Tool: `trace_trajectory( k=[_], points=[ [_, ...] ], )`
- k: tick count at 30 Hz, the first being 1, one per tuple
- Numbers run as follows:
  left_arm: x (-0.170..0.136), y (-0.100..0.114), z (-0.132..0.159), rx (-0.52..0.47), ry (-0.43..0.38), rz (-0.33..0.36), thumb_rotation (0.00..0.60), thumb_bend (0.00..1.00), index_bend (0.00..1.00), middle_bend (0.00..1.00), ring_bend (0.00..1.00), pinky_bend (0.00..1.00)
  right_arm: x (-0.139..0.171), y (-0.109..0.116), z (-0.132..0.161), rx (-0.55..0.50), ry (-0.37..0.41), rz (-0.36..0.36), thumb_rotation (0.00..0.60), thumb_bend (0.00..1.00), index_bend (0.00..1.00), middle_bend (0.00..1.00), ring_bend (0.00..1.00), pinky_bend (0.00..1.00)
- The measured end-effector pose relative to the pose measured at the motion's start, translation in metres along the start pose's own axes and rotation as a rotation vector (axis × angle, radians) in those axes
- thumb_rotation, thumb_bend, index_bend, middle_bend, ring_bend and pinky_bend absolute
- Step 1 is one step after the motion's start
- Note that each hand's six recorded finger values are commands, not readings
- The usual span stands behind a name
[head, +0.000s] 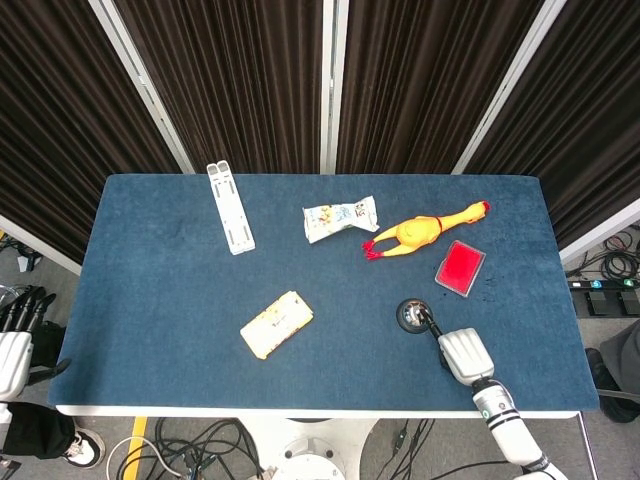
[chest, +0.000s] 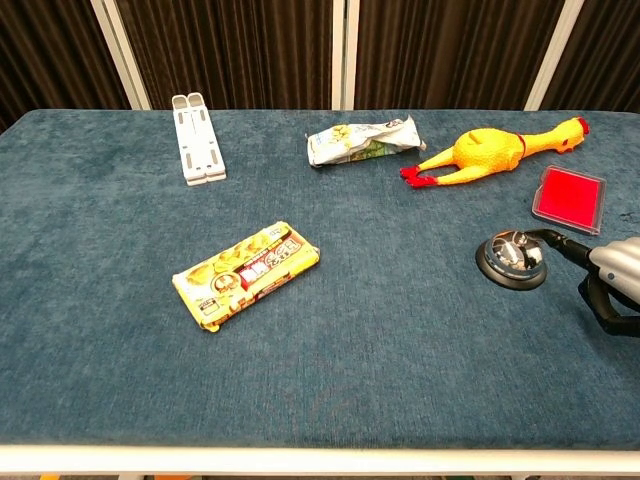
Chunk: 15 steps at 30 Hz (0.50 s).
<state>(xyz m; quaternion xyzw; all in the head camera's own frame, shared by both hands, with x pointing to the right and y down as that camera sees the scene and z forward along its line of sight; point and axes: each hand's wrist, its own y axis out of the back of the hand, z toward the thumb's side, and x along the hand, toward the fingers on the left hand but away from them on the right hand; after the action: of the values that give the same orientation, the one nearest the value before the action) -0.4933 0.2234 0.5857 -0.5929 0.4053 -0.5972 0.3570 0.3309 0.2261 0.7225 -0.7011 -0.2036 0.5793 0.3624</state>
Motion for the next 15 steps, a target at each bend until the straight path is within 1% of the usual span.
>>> trace_trajectory(
  k=[2,5,7,8,9,10,11,12,13,14,15],
  points=[
    [0.0,0.001,0.001,-0.002,-0.002,0.004,0.6,0.11,0.08,0.0,0.0,0.12,0.001,0.01,0.001,-0.004,0.006,-0.04,0.6,1.0,0.0,0.91,0.86,0.84],
    [0.0,0.003,0.002,-0.002,-0.007,0.008,0.6,0.11,0.08,0.0,0.0,0.12,0.005,0.035,0.0,-0.009,0.01,-0.136,0.6,1.0,0.0,0.91,0.86,0.84],
    [0.0,0.003,0.004,-0.002,-0.01,0.011,0.6,0.11,0.08,0.0,0.0,0.12,0.011,0.057,-0.005,-0.01,0.004,-0.217,0.6,1.0,0.0,0.91,0.86,0.84],
    [0.0,0.004,0.005,-0.002,-0.012,0.012,0.6,0.11,0.08,0.0,0.0,0.12,0.017,0.07,-0.01,-0.007,-0.004,-0.262,0.6,1.0,0.0,0.91,0.86,0.84],
    [-0.001,0.004,0.005,-0.002,-0.013,0.013,0.6,0.11,0.08,0.0,0.0,0.12,0.021,0.079,-0.015,-0.003,-0.014,-0.291,0.6,1.0,0.01,0.91,0.86,0.84],
    [-0.001,0.004,0.006,-0.002,-0.015,0.013,0.6,0.11,0.08,0.0,0.0,0.12,0.026,0.086,-0.022,0.004,-0.026,-0.313,0.6,1.0,0.02,0.91,0.86,0.84],
    [-0.001,0.004,0.007,-0.001,-0.016,0.013,0.6,0.11,0.08,0.0,0.0,0.12,0.033,0.095,-0.031,0.015,-0.045,-0.332,0.6,1.0,0.06,0.91,0.85,0.83],
    [-0.001,0.004,0.007,0.0,-0.018,0.013,0.6,0.11,0.08,0.0,0.0,0.12,0.039,0.101,-0.038,0.024,-0.062,-0.344,0.6,0.98,0.12,0.89,0.83,0.81],
    [-0.001,0.004,0.008,0.002,-0.019,0.013,0.6,0.11,0.08,0.0,0.0,0.12,0.044,0.105,-0.046,0.03,-0.08,-0.355,0.6,0.95,0.15,0.87,0.8,0.79],
    [-0.001,0.004,0.009,0.003,-0.021,0.012,0.6,0.11,0.08,0.0,0.0,0.12,0.05,0.11,-0.053,0.033,-0.1,-0.369,0.6,0.86,0.17,0.78,0.71,0.72],
    [-0.001,0.004,0.01,0.004,-0.023,0.012,0.6,0.11,0.08,0.0,0.0,0.12,0.057,0.115,-0.062,0.036,-0.13,-0.391,0.6,0.73,0.15,0.66,0.59,0.6]
  ],
)
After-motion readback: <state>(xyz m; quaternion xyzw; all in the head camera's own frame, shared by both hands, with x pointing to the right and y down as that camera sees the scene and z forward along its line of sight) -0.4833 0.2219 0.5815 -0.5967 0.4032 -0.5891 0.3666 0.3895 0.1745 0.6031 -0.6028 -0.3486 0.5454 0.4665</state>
